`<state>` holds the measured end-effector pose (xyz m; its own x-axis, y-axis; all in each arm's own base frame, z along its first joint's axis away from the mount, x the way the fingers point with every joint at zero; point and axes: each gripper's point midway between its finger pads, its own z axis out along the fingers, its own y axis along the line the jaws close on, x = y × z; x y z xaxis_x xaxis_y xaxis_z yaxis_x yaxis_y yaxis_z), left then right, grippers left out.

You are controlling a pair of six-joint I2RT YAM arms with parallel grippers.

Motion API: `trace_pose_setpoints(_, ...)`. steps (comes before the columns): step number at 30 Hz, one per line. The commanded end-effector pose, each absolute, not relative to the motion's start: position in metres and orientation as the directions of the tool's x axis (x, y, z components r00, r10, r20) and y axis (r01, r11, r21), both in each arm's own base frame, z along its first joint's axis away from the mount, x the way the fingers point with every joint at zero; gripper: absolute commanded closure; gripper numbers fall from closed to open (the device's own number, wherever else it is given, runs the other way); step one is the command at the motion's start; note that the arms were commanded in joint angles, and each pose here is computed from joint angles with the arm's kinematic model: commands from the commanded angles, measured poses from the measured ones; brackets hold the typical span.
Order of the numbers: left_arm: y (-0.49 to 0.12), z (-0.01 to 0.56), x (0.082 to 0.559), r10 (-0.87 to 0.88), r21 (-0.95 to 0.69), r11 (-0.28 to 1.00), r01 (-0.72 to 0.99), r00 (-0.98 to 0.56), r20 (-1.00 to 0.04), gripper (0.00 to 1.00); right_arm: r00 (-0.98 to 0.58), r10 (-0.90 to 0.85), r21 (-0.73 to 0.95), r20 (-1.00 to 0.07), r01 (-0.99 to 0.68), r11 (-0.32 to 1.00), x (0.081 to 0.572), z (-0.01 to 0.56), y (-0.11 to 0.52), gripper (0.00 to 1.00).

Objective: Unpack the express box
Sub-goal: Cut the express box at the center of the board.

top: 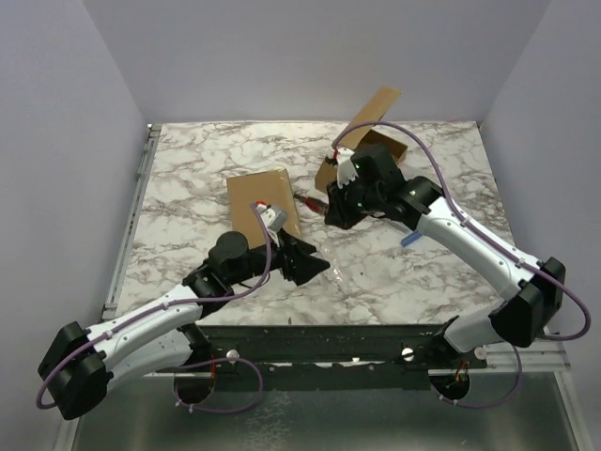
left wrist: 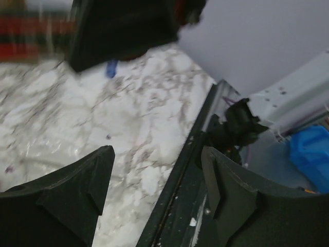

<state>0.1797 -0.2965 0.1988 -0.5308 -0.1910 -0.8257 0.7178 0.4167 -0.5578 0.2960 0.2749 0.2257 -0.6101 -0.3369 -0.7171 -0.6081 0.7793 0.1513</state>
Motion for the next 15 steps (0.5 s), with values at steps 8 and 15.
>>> trace_pose_setpoints(8, -0.274, 0.27, 0.161, 0.132, -0.098, 0.352, 0.931, -0.154, -0.979, 0.28, -0.627, -0.414, 0.543, -0.66, -0.779, 0.314, 0.148, 0.22, 0.291, 1.0)
trace_pose_setpoints(15, -0.285, 0.258, 0.136, 0.318, -0.005, 0.081, 0.997, -0.031, -0.948, 0.27, -0.573, -0.506, 0.569, -0.645, -0.802, 0.184, 0.118, 0.226, 0.286, 1.0)
